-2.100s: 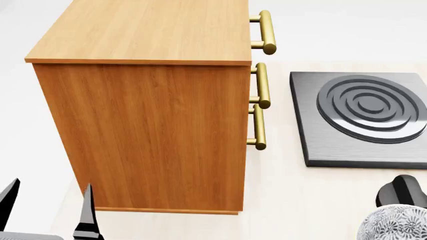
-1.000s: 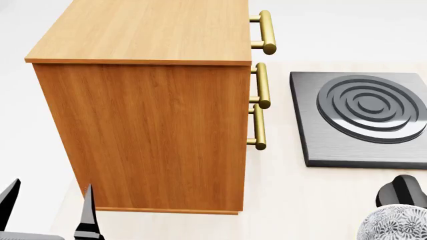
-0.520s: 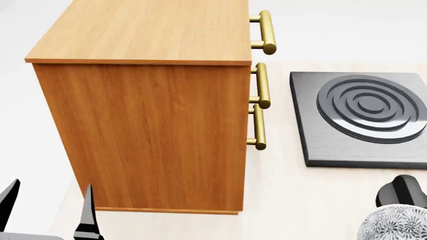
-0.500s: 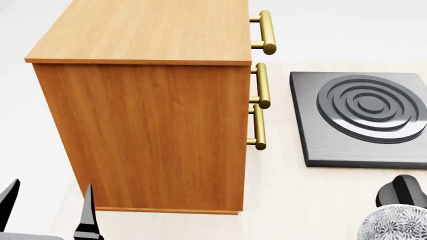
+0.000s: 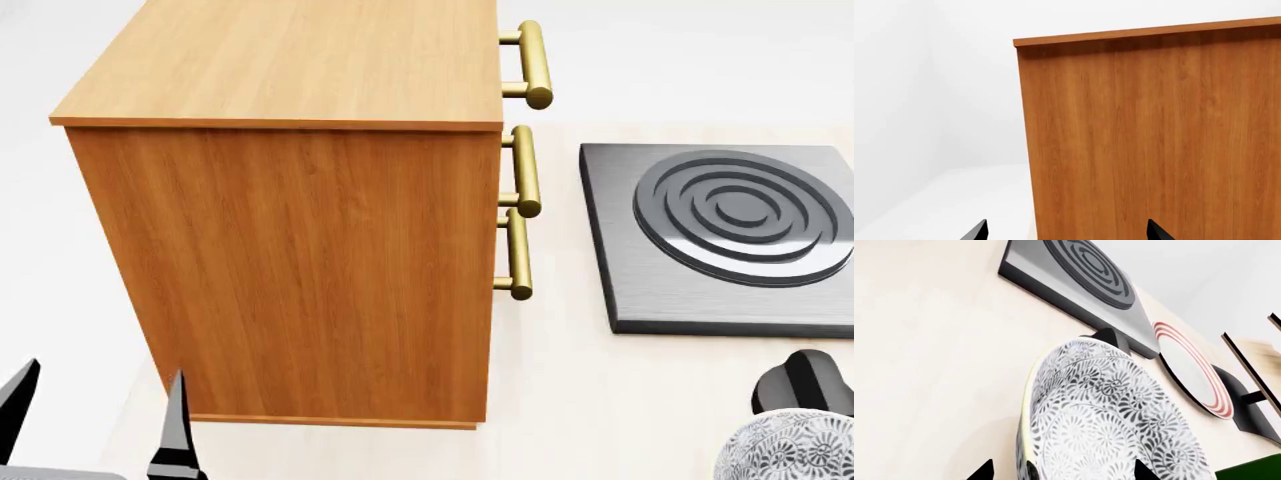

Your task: Put the bowl on the top of the cabinet.

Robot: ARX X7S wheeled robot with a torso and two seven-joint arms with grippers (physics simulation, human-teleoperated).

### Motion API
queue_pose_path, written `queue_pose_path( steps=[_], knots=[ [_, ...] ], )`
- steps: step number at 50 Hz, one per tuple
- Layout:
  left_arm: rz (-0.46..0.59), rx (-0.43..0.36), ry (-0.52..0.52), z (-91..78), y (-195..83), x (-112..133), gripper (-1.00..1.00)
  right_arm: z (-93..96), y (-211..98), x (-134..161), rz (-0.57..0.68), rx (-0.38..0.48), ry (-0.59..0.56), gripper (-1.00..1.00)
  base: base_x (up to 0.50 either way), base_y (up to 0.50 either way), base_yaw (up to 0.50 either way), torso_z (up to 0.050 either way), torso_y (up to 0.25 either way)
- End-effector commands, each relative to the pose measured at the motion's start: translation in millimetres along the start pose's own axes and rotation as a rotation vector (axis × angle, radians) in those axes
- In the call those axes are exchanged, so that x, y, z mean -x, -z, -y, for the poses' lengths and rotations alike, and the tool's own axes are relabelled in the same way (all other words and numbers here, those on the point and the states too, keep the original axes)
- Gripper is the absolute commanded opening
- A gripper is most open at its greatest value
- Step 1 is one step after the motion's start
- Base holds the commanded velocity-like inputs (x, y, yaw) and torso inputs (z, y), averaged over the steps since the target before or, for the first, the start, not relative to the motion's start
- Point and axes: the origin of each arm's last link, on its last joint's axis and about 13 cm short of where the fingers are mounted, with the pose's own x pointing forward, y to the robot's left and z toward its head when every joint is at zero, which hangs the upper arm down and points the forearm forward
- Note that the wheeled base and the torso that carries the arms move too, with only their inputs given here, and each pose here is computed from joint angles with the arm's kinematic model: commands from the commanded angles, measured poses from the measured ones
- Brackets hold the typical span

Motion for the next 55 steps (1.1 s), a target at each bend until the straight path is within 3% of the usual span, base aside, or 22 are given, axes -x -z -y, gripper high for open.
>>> queue_pose_path(
  steps=[1, 7, 8, 24, 45, 47, 50, 55],
  knots=[
    [0.001, 0.0, 0.0, 0.0, -0.2, -0.2, 1.0, -0.2, 0.6, -1.6, -0.002, -0.003, 0.003, 1.0, 0.0, 0.0, 0.0, 0.0, 0.0],
    [0.001, 0.0, -0.001, -0.1, -0.6, -0.1, 1.0, 0.0, 0.6, -1.6, -0.001, 0.001, 0.007, 1.0, 0.0, 0.0, 0.0, 0.0, 0.0],
    [0.001, 0.0, -0.001, -0.1, -0.6, -0.1, 1.0, 0.1, 0.4, -1.4, 0.004, 0.001, 0.008, -1.0, 0.0, 0.0, 0.0, 0.0, 0.0],
    [-0.001, -0.002, -0.001, 0.3, -0.7, 0.1, 1.0, 5.6, -9.0, 3.3, 0.055, 0.006, 0.021, -1.0, 0.0, 0.0, 0.0, 0.0, 0.0],
    [0.003, -0.005, -0.001, -0.2, -2.1, -0.3, 1.0, 66.7, -127.8, 25.6, 0.324, -0.095, 0.081, -1.0, 0.0, 0.0, 0.0, 0.0, 0.0],
    [0.0, -0.007, -0.001, 0.0, -1.0, -0.7, 1.0, 77.3, -143.0, 29.4, 0.354, -0.126, 0.163, -1.0, 0.0, 0.0, 0.0, 0.0, 0.0],
    [-0.002, -0.008, -0.004, -0.6, -0.6, -0.7, 1.0, 79.4, -161.2, 42.3, 0.399, -0.121, 0.087, -1.0, 0.0, 0.0, 0.0, 0.0, 0.0],
    [0.001, -0.004, -0.006, -1.2, -1.5, -0.5, 1.0, 86.6, -183.5, 57.5, 0.469, -0.121, 0.105, -1.0, 0.0, 0.0, 0.0, 0.0, 0.002]
  ],
)
